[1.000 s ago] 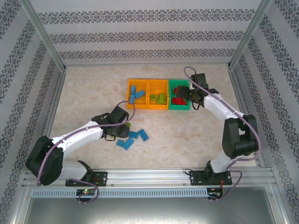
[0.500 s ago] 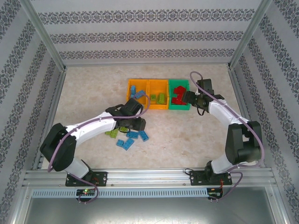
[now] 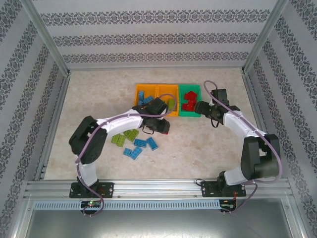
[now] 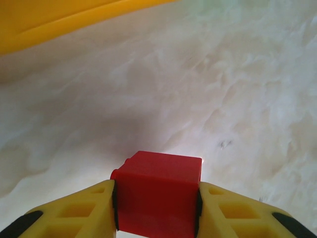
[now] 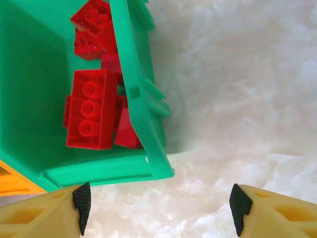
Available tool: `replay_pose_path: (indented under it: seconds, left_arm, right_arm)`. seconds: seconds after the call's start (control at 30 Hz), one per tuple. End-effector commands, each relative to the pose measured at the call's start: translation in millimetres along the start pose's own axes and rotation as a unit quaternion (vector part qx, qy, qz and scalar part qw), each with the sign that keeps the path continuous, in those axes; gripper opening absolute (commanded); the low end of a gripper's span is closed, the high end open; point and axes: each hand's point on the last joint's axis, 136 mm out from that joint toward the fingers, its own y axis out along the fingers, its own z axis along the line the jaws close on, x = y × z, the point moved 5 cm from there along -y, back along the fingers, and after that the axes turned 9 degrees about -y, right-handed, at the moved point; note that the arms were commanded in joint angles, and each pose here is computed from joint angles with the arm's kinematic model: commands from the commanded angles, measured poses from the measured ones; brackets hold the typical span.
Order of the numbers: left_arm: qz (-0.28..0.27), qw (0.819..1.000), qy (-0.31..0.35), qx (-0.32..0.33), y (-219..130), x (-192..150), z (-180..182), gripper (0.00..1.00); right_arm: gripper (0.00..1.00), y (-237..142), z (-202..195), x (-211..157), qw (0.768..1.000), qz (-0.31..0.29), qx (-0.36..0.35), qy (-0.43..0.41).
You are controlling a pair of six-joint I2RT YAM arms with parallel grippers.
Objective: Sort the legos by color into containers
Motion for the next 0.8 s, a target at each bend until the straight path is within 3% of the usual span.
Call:
replay_pose_path:
  seconds: [0.0,0.1,0.23,0.53,0.67,0.77]
  left_arm:
    - [0.018,1.000,0.001,-0.018,13.3,2.6,-17.2,0.39]
    - [0.024,1.000,0.001,-0.014,19.7,6.4,-21.2,0.41]
    - [0.035,0.999,0.014,-0.009,23.5,3.9,-26.1,0.45]
    - [0.021,0.999,0.025,-0.005,11.1,2.8,-34.9,0.65]
    - [0.000,1.000,0.017,0.012,-3.3,5.0,-30.3,0.69]
    - [-0.036,0.998,-0.004,0.047,-25.6,5.4,-12.6,0.80]
  right_arm:
    - [0.76,-6.9,2.6,-9.2,1.000,-0.005,0.028,-0.007]
    - [0.75,-10.5,10.7,-22.1,0.997,-0.007,0.072,-0.027]
    - [0.76,-14.3,9.5,-42.1,0.996,0.005,0.080,-0.030]
    - [0.78,-12.7,18.3,-72.9,0.993,0.036,0.101,-0.052]
    - [0.79,-15.2,33.4,-76.5,0.988,0.033,0.116,-0.095]
    - [0.80,-19.7,57.6,-79.3,0.975,0.026,0.139,-0.169]
